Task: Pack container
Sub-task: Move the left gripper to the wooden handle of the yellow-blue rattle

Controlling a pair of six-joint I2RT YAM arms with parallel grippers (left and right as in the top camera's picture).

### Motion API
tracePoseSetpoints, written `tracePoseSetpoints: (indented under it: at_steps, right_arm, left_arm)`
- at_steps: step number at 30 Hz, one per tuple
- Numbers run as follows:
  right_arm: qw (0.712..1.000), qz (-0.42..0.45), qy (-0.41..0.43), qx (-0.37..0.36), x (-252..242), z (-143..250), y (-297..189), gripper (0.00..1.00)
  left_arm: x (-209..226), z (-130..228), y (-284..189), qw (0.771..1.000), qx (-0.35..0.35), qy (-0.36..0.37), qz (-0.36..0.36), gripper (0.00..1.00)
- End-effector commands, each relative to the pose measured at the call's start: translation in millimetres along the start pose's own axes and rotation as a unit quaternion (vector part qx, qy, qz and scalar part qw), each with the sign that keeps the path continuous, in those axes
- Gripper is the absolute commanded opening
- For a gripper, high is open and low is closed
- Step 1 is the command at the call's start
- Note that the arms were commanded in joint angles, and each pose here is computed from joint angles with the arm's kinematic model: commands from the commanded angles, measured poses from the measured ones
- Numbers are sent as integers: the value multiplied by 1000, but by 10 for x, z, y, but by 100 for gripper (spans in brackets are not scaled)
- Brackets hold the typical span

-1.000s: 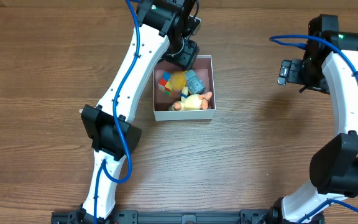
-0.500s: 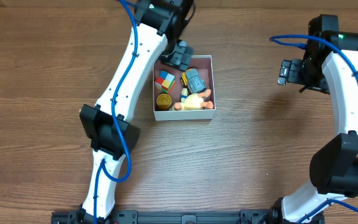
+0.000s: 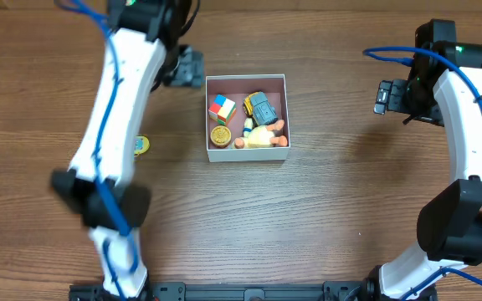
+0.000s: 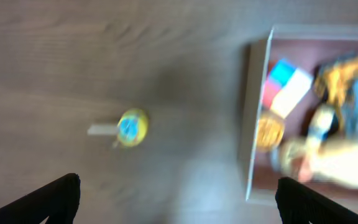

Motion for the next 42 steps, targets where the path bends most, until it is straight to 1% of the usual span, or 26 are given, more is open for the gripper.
tracePoseSetpoints:
  at_steps: [1,2,5,7,8,11,13,15,16,17,18,19,20,22,23,24,25,27,29,31,32,34,36,38,41,42]
  right_arm:
    - [1000,3,2,-11,-26,-30,-47,100]
    - [1000,3,2,-11,-26,-31,-47,100]
    - [1000,3,2,-11,-26,-31,-47,100]
    - [1000,3,2,-11,-26,-30,-47,100]
    - [1000,3,2,-11,-27,-30,-47,100]
    - [1000,3,2,-11,-26,-30,-47,100]
    - [1000,3,2,-11,-27,-30,-47,100]
    - [1000,3,2,-11,-26,-30,-47,100]
    - [1000,3,2,-11,-26,-31,-47,100]
    - [1000,3,2,-11,-26,-30,-47,100]
    - [1000,3,2,-11,-26,-30,-47,100]
    - [1000,3,2,-11,-26,-31,-47,100]
    - [1000,3,2,-11,-26,-30,-47,100]
    - [1000,3,2,-11,-26,-30,-47,100]
    - [1000,3,2,-11,-26,-31,-47,100]
    - [1000,3,2,-11,-26,-30,-47,100]
    - [1000,3,2,-11,-26,-30,-47,100]
    - [1000,3,2,-11,-26,-31,-47,100]
    - [1000,3,2,-11,-26,-31,-47,100]
    - [1000,3,2,-11,-26,-30,-47,100]
    - [1000,3,2,-11,-26,-30,-47,100]
    - [1000,3,2,-11,-26,-31,-47,100]
    - [1000,3,2,-11,-27,-30,-47,100]
    - [1000,3,2,-11,-26,-30,-47,100]
    - [1000,3,2,-11,-26,-30,-47,100]
    - [1000,3,2,-11,-26,-30,-47,100]
  left_arm:
    - [318,574,-68,996,30,-52,-60,100]
    - [360,701,-15,996,37,-62,-54,100]
    - [396,911,118,993,44,-106,-7,100]
    - [397,997,201,984,49,-168,34,100]
    - [379,1024,247,974,55,-211,63,100]
    - [325,1036,316,947,76,-284,129,100]
    - [283,991,349,935,78,-300,171,100]
    - [322,945,412,931,71,-311,177,100]
    - [373,949,449,925,75,-334,164,100]
    - [443,985,500,908,88,-384,139,100]
    - [528,1089,549,872,115,-466,99,100]
    - [560,1189,573,833,140,-530,72,100]
    - [570,1323,596,772,176,-609,42,100]
    - [567,1417,663,696,199,-690,15,100]
    - [567,1432,692,676,201,-709,8,100]
    - [587,1445,755,648,196,-736,-8,100]
    - [621,1448,810,636,186,-749,-20,100]
    - [716,1447,934,630,159,-759,-43,100]
    - [826,1434,1071,633,130,-761,-61,100]
    - [946,1373,1198,650,110,-749,-62,100]
    - [981,1349,1239,655,108,-746,-60,100]
    - [1034,1266,1349,668,108,-735,-38,100]
    - [1105,1160,1494,695,101,-711,-15,100]
    - [1124,1168,1572,694,108,-711,-17,100]
    - [1096,1197,1699,681,128,-720,-24,100]
    - [1086,1187,1736,681,131,-720,-22,100]
Point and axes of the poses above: each gripper's point midway between its finger pads, its own y axis out along the fingers, its own x axis along the line the jaws close on, z = x × y, the point moved 2 cm from there along -y, back along the fingers, and after that the axes turned 15 degrees about y, right-handed, at the moved point
